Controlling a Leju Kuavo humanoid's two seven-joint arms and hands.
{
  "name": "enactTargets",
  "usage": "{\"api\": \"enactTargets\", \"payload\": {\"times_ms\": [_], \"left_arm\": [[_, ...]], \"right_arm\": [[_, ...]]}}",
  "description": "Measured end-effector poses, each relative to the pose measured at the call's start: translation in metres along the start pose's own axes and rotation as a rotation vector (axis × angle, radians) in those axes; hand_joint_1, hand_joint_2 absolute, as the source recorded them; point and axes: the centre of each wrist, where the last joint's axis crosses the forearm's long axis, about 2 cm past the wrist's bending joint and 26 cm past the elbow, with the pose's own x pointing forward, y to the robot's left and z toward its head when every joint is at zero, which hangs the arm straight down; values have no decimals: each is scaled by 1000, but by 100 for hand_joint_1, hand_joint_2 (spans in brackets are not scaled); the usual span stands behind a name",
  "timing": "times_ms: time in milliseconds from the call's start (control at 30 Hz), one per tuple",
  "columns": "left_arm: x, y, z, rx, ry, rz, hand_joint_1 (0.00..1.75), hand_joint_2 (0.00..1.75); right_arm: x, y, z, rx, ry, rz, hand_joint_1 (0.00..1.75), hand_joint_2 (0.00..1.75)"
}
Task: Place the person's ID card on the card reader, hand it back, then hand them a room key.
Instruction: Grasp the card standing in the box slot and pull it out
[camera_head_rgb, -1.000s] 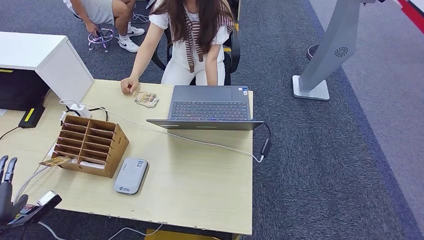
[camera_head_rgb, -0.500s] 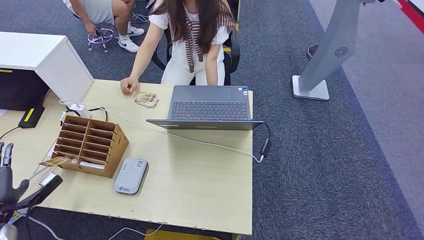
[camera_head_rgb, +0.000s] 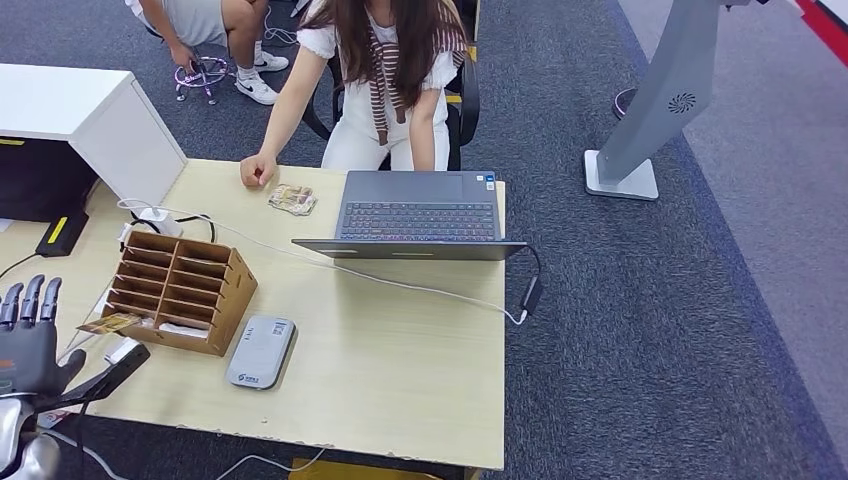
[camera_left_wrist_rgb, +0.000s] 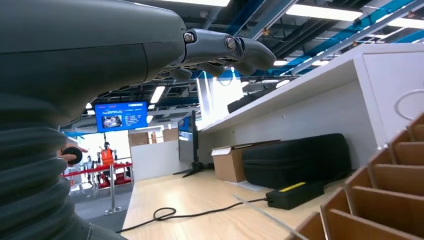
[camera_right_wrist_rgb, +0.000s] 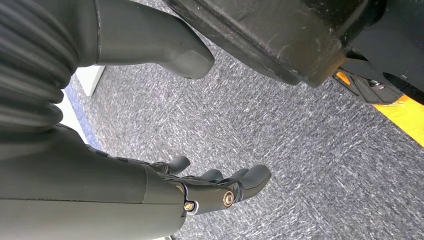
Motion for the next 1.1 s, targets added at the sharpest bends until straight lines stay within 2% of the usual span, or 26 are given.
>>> {"api": "enactTargets", "payload": {"times_ms": [500,833,967,1100], "left_arm": [[28,-4,-8,-79,-41,7,0,175],[34,-5,-9,-86,-61,10,0,175],[37,-5,-9,-100,-58,11,0,175],[38,-5,-9,-103,-51,14,0,175]], "right_arm": [[-1,-2,0,7,-1,14,0,175],[-1,-2,0,8,-2,16,0,175],[-1,-2,0,8,-2,16,0,0],[-1,-2,0,7,-1,17,0,0]]}}
